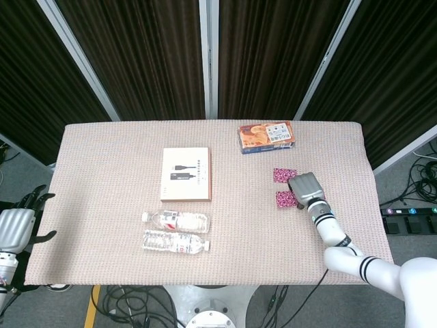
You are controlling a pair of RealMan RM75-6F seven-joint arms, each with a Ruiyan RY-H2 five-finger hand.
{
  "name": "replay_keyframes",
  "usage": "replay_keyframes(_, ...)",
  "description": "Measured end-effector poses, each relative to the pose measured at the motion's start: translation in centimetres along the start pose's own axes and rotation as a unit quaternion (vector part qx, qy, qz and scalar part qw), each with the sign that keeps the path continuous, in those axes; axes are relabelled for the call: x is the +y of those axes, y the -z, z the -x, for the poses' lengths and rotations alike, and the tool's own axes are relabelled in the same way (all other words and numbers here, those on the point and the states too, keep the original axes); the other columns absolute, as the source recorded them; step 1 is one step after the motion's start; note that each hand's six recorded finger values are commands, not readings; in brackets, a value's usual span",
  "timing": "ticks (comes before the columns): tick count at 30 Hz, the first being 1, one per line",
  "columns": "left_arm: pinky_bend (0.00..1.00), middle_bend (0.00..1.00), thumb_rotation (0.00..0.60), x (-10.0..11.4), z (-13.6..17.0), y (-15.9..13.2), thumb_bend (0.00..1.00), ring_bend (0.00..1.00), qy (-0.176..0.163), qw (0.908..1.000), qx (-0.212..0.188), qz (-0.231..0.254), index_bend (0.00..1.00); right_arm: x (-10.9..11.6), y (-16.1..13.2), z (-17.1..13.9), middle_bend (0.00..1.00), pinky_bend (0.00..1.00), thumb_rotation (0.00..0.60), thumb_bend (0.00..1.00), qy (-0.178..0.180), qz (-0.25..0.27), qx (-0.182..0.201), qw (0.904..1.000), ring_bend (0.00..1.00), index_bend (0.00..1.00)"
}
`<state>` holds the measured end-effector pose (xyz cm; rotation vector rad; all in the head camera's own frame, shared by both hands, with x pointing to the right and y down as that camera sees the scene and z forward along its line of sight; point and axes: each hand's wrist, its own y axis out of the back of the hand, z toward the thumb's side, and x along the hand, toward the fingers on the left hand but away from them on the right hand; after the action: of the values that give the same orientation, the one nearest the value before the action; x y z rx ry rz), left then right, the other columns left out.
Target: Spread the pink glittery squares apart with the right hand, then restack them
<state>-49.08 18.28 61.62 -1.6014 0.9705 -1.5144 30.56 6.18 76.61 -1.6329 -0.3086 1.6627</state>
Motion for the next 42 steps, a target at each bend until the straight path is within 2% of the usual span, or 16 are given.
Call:
replay_keyframes(7,0.39,0.19,0.6,0.0,0.0,0.0,0.0,0.21,0.001,1.0,0.0,-0.001,0.26,1.7,1.0,1.0,0.75,0.67,0.6,0.0,0.014,0.013,-0.019,0.9996,0.83,0.46)
replay_keyframes(20,0.39,0.19,0.6,0.2,-0.1,0.3,0.0,0.21,0.0,1.0,0.002,0.0,0.26,4.3,0.9,4.4,0.75,0.67,0.6,0.0,0.02,0.019,-0.037,0.9989,0.83,0.46)
replay_keyframes(31,0.39,0.19,0.6,0.4,-0.1,1.1,0.0,0.21,0.001,1.0,0.009,-0.003,0.26,4.0,0.5,6.8,0.75,0.67,0.6,0.0,0.004,0.02,-0.054,0.9983,0.83,0.46)
replay_keyframes(42,0.39,0.19,0.6,0.2,-0.1,1.4,0.0,0.21,0.005,0.9999,0.011,-0.004,0.26,3.0,0.3,7.8,0.75,0.67,0.6,0.0,-0.011,0.023,-0.061,0.9978,0.83,0.46)
